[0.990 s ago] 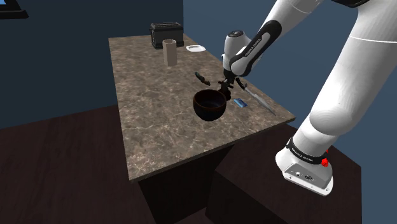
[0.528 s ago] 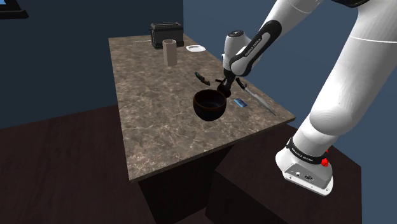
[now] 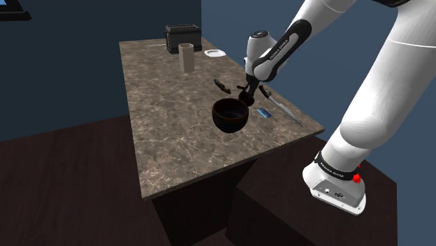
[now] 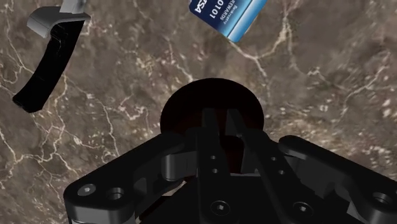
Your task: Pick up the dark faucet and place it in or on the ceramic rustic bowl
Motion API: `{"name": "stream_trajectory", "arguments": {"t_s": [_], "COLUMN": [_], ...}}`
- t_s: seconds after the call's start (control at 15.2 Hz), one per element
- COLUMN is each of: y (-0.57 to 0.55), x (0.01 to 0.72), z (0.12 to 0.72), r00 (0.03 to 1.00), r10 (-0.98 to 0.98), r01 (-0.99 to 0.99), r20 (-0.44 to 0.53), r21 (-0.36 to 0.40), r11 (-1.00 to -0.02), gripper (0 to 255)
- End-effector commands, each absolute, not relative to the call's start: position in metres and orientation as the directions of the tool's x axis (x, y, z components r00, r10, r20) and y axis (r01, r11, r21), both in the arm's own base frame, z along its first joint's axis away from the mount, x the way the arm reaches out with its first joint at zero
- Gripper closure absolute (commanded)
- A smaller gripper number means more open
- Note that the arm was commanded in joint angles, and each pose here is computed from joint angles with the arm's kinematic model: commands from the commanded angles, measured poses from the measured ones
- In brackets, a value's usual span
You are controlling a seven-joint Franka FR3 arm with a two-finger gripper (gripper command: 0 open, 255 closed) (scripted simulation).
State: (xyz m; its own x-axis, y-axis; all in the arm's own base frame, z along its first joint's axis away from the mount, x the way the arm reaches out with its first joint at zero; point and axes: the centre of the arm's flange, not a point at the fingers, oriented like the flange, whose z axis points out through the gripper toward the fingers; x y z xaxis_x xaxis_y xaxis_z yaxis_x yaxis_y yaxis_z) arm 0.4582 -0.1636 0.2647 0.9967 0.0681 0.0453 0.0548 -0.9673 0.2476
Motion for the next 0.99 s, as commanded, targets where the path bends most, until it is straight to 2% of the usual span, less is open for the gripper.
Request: {"name": "stream_trajectory", "arguments": {"t_s": [0.0,0.92], "y": [-0.164,-0.164], "x": [0.459,0.459], "z": [0.275,0.349], "r00": [0.997,0.997], "r10": [0.068,0.068], "r01": [0.055,0.055], "r20": [0.045,0.045], "r21": [0.247,0.247], "r11": [-0.967,-0.967], "gripper": [255,255]}}
